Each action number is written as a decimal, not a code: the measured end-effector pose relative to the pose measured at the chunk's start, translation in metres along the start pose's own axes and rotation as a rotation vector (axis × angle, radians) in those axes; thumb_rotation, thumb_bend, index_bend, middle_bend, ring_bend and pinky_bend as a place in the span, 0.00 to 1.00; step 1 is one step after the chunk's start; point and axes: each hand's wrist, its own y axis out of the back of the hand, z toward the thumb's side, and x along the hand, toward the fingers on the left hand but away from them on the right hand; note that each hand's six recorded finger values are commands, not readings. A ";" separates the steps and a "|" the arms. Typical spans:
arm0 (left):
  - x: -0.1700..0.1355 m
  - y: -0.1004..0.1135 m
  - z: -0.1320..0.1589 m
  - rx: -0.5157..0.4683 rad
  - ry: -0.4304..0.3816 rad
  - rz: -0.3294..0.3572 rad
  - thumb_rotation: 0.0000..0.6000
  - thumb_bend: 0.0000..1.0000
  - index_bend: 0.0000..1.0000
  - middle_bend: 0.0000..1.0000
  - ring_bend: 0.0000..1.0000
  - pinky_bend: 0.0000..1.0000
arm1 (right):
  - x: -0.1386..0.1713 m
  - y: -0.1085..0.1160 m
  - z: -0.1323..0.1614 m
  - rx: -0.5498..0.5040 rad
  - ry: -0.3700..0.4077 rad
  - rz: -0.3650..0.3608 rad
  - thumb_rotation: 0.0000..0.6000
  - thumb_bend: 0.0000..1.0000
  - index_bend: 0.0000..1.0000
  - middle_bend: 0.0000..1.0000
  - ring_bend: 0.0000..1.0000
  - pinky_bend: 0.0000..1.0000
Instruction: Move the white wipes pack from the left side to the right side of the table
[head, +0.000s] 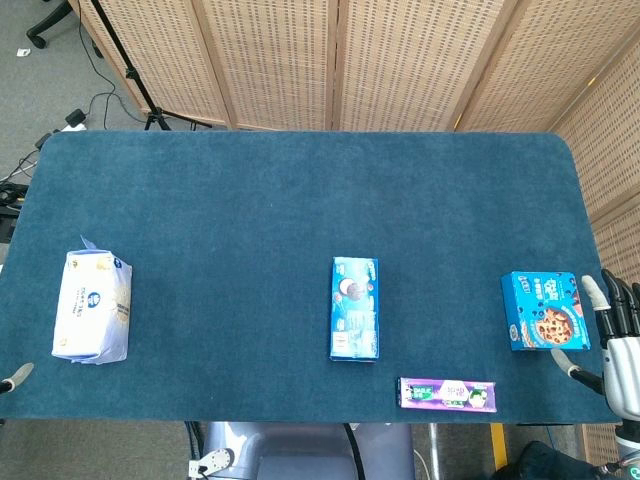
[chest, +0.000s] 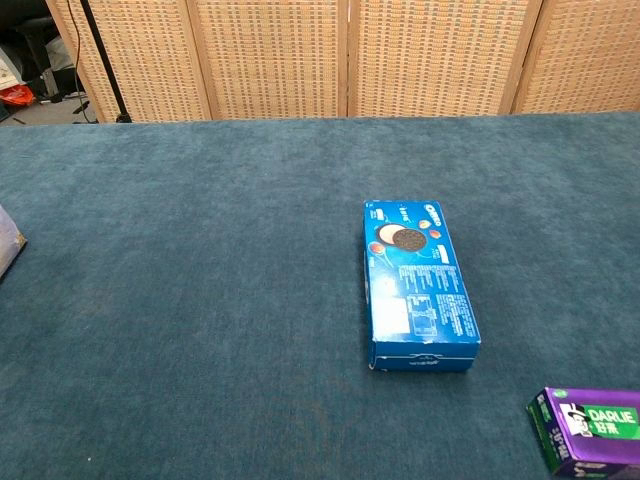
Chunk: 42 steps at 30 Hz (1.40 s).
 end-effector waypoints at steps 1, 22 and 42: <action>0.000 0.000 0.000 0.002 0.000 -0.001 1.00 0.00 0.00 0.00 0.00 0.00 | 0.000 0.000 0.000 -0.001 0.000 0.002 1.00 0.00 0.00 0.00 0.00 0.00; 0.008 -0.024 -0.041 0.144 -0.007 -0.107 1.00 0.00 0.00 0.00 0.00 0.00 | -0.002 0.001 -0.001 -0.046 -0.009 0.023 1.00 0.00 0.00 0.00 0.00 0.00; 0.077 -0.097 -0.045 0.157 -0.087 -0.192 1.00 0.00 0.00 0.00 0.00 0.00 | -0.002 0.003 -0.002 -0.073 -0.006 0.027 1.00 0.00 0.00 0.00 0.00 0.00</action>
